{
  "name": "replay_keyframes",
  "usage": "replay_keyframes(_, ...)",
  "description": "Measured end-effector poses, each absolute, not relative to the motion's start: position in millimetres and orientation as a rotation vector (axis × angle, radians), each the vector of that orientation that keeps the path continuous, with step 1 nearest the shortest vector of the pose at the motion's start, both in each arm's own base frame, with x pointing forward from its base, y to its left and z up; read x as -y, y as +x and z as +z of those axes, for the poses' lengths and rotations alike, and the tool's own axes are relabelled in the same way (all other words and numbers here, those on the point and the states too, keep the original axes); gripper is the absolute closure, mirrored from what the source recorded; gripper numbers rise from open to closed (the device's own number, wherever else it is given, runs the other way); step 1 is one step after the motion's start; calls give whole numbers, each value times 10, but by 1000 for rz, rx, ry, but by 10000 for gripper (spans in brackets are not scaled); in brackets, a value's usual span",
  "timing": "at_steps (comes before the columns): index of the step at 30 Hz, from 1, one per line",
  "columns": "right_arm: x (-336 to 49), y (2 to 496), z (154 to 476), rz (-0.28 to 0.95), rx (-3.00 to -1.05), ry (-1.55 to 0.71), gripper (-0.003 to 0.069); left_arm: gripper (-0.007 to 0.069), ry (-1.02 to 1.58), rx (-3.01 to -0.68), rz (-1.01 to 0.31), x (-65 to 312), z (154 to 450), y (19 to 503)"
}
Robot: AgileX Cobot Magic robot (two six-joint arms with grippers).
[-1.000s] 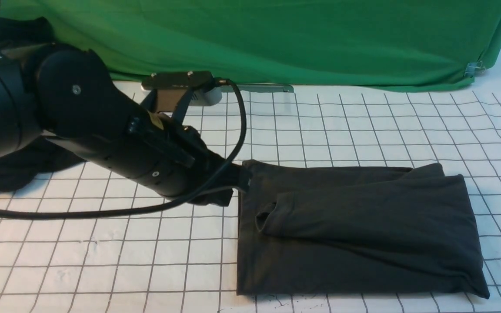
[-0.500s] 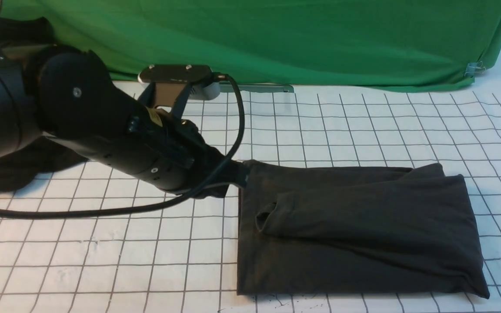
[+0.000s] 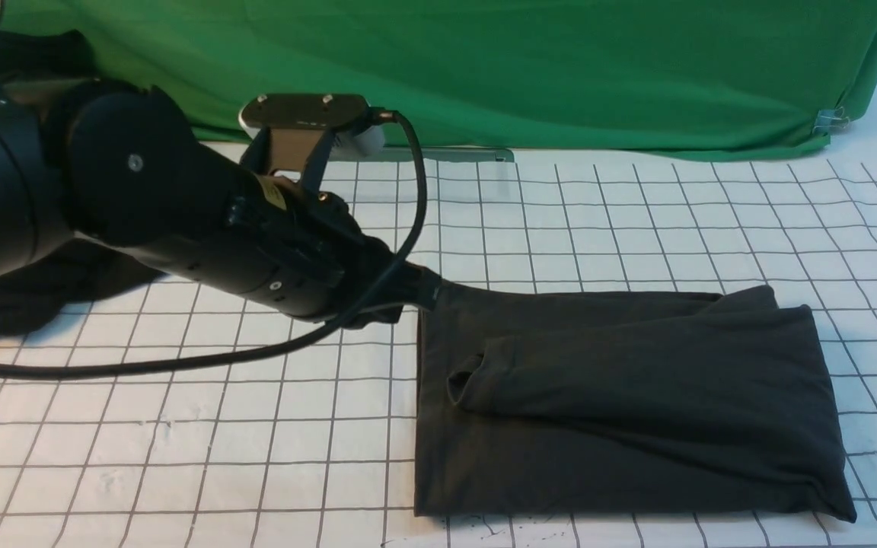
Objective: Fold a long-sleeved shirt over a white checkered tablecloth.
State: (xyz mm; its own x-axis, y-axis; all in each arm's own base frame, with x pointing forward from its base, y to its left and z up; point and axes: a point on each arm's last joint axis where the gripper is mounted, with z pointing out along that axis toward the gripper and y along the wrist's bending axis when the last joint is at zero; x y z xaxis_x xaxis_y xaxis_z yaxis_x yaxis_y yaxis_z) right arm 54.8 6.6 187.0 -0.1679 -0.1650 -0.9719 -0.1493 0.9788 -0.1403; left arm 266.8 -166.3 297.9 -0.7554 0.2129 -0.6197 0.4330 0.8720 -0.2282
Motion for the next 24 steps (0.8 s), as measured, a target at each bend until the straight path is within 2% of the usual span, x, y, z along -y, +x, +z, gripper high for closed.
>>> replay_keyframes(10, -45, 554, 1880, -46, -1732, -204, 510, 618, 472, -2421, -465, 1640, 3020, 2652)
replay_keyframes(13, -45, 554, 1880, -46, -1732, -204, 503, 618, 493, -2380, -450, 1561, 3196, 2532)
replay_keyframes(15, -45, 554, 1880, -46, -1732, -204, 495, 618, 474, -2281, -452, 1422, 3507, 2325)
replay_keyframes(19, -45, 554, 1880, -46, -1732, -204, 486, 618, 427, -2189, -489, 1240, 3746, 2010)
replay_keyframes(21, -45, 554, 1880, -46, -1732, -204, 483, 618, 411, -2174, -501, 1148, 3710, 1851)
replay_keyframes(24, -45, 554, 1880, -46, -1732, -204, 479, 618, 382, -2143, -511, 1015, 3504, 1631)
